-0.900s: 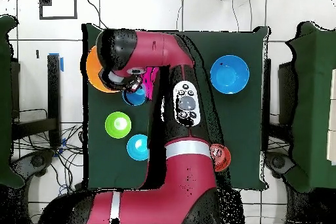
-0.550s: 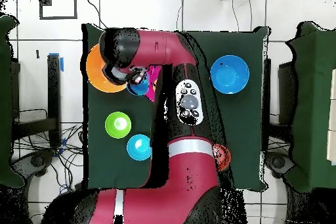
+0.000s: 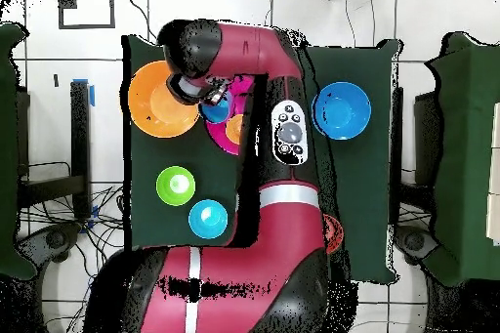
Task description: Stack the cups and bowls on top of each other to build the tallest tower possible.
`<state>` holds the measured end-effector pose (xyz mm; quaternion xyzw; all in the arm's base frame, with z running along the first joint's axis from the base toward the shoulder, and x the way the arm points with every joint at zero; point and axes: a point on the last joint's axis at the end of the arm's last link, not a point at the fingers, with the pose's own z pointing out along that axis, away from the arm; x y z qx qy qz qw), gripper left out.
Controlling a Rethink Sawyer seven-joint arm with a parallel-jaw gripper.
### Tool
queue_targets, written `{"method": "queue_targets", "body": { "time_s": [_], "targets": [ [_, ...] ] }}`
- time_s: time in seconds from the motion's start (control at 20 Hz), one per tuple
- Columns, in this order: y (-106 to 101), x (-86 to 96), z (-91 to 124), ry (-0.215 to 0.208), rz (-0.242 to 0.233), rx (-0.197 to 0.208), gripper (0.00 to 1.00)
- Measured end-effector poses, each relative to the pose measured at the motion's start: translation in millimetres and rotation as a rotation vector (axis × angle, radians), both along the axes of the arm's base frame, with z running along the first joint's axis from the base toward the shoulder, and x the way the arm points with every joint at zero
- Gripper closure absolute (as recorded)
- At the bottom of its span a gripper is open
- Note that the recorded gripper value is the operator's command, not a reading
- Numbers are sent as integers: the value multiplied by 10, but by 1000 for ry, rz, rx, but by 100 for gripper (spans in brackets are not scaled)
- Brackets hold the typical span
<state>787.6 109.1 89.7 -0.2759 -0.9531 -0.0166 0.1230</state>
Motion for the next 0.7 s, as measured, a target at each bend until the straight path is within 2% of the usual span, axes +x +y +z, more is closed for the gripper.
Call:
{"method": "queue_targets", "body": {
  "time_s": [0.1, 0.3, 0.35, 0.55, 0.7],
  "targets": [
    [-16, 16, -10, 13, 0, -1, 100],
    [-117, 84, -48, 110, 5, -13, 100],
    [-130, 91, -52, 122, 6, -15, 100],
    [-180, 143, -64, 151, 5, -22, 100],
    [-208, 210, -69, 144, 0, -22, 100]
  ]
}}
